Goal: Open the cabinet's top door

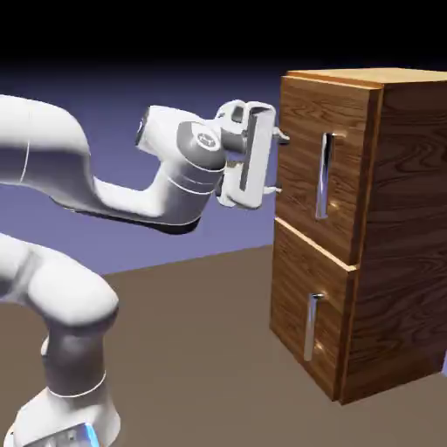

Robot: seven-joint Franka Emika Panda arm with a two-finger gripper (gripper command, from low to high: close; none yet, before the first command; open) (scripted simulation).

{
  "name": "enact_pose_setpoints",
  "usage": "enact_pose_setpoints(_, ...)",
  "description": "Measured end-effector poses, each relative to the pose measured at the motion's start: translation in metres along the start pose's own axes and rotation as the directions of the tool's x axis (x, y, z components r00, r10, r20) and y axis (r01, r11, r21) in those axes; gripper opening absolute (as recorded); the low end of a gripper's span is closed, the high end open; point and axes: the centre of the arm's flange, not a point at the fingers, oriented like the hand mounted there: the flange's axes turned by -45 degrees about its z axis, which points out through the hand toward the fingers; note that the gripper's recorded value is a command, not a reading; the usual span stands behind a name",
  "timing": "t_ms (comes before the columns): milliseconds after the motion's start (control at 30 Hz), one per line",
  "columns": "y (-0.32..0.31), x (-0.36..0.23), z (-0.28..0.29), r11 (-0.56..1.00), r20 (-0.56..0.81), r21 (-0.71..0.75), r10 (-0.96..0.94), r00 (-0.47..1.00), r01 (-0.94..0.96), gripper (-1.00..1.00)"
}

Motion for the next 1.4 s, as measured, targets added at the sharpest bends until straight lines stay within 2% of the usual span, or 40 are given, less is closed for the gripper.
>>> enact_pose_setpoints(300, -0.020, -0.020, -0.004, 0.907, 0.082, -0.082, -0.406, 0.910, 0.412, 0.00)
enact_pose_setpoints(600, -0.050, -0.040, 0.003, 0.661, 0.207, -0.091, -0.719, 0.663, 0.745, 0.00)
enact_pose_setpoints(800, -0.073, -0.053, 0.014, 0.440, 0.289, -0.051, -0.853, 0.435, 0.897, 0.00)
enact_pose_setpoints(867, -0.074, -0.054, 0.014, 0.432, 0.291, -0.049, -0.856, 0.427, 0.901, 0.00)
enact_pose_setpoints(1000, -0.063, -0.058, 0.052, 0.433, 0.291, -0.050, -0.856, 0.428, 0.900, 0.00)
enact_pose_setpoints(1033, -0.060, -0.058, 0.062, 0.432, 0.291, -0.049, -0.856, 0.427, 0.901, -1.00)
enact_pose_setpoints(1100, -0.060, -0.058, 0.062, 0.432, 0.291, -0.049, -0.856, 0.427, 0.901, -1.00)
enact_pose_setpoints(1400, -0.056, -0.015, 0.009, 0.489, 0.291, 0.191, -0.856, 0.427, 0.851, -1.00)
